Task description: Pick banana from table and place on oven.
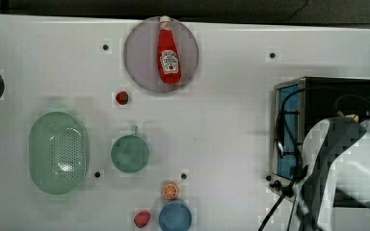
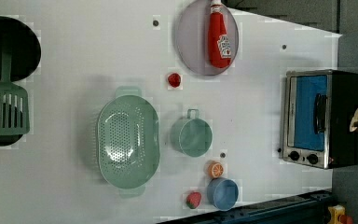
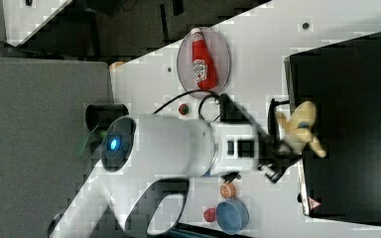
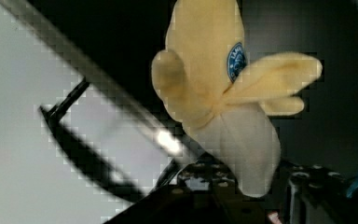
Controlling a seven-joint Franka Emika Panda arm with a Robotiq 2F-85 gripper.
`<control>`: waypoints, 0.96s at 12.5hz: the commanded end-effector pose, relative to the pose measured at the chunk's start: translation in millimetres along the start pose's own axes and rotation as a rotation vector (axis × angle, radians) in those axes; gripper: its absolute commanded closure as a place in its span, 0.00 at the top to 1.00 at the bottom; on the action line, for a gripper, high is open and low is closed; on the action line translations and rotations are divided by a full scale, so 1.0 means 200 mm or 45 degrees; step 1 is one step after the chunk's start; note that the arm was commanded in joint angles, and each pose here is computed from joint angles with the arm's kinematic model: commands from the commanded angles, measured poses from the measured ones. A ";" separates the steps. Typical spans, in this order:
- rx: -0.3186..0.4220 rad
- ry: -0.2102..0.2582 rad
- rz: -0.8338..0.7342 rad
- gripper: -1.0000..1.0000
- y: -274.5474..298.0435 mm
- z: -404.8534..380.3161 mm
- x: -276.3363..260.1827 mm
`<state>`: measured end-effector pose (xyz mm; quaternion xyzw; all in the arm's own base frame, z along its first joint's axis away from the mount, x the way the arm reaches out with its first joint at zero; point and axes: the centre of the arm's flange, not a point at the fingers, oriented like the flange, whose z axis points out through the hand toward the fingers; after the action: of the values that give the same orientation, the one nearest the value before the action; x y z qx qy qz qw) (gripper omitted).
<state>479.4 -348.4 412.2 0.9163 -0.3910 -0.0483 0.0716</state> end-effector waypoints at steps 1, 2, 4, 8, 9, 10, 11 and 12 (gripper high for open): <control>0.108 0.093 -0.068 0.26 0.01 -0.08 0.09; 0.123 0.074 -0.046 0.26 0.02 -0.03 0.11; 0.117 0.109 -0.118 0.30 0.02 -0.02 0.13; 0.116 0.116 -0.157 0.75 0.02 -0.02 0.13; 0.118 0.112 -0.157 0.86 0.03 -0.02 0.12; 0.122 0.119 -0.157 0.97 0.03 -0.05 0.12; 0.134 0.134 -0.163 1.00 0.04 -0.12 0.11; 0.142 0.139 -0.175 1.00 0.05 -0.21 0.09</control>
<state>494.5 -365.1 416.0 0.9391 -0.3402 -0.0084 0.0475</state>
